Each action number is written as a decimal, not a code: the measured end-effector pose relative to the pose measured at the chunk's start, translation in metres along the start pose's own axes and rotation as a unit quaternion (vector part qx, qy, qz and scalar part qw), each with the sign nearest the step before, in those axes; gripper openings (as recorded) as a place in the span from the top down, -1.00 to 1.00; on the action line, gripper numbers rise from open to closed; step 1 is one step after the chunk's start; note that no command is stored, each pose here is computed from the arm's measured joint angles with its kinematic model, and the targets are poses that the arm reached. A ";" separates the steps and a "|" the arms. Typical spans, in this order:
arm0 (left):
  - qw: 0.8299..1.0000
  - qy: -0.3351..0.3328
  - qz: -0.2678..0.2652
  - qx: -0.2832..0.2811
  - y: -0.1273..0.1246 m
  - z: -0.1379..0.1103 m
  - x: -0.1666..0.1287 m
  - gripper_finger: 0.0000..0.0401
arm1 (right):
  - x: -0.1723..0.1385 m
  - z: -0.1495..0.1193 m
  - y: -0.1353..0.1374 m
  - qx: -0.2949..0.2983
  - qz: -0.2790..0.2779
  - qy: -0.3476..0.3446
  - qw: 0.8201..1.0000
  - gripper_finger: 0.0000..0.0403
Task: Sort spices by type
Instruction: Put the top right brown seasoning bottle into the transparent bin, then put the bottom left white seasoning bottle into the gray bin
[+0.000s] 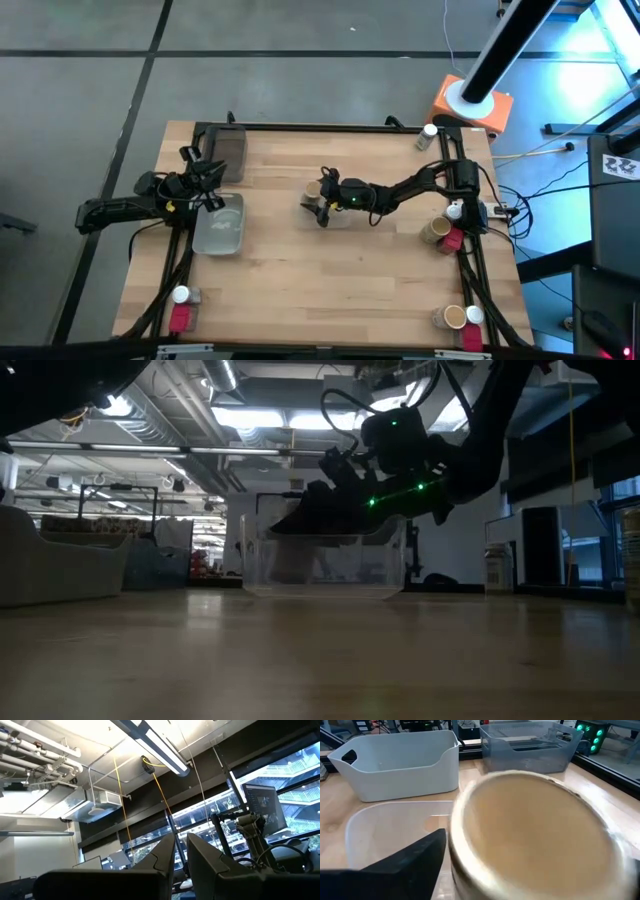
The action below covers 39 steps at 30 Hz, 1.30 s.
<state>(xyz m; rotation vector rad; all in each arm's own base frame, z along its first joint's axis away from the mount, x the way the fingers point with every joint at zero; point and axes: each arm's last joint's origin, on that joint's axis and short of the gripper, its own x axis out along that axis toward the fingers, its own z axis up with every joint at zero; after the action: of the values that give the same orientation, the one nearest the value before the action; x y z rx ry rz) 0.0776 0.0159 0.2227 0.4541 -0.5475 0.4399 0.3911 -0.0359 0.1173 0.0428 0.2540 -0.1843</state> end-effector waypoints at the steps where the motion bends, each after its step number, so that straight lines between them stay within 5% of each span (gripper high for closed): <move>1: 1.000 0.000 0.000 0.000 0.000 0.000 0.000 0.80 | 0.000 0.000 0.000 0.000 0.000 0.000 1.000 -0.75; 18: 1.000 0.000 0.000 0.000 0.000 0.000 0.000 0.80 | -0.003 0.009 0.001 -0.010 0.006 0.010 1.000 -0.78; 39: 1.000 0.004 -0.002 0.001 0.000 -0.001 0.000 0.80 | -0.084 0.091 -0.004 -0.051 -0.007 0.113 0.992 -0.78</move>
<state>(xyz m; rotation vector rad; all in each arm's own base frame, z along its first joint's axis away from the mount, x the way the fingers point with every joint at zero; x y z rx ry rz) 0.0781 0.0160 0.2220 0.4557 -0.5383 0.4389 0.3326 -0.0313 0.2267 -0.0405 0.4894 -0.1803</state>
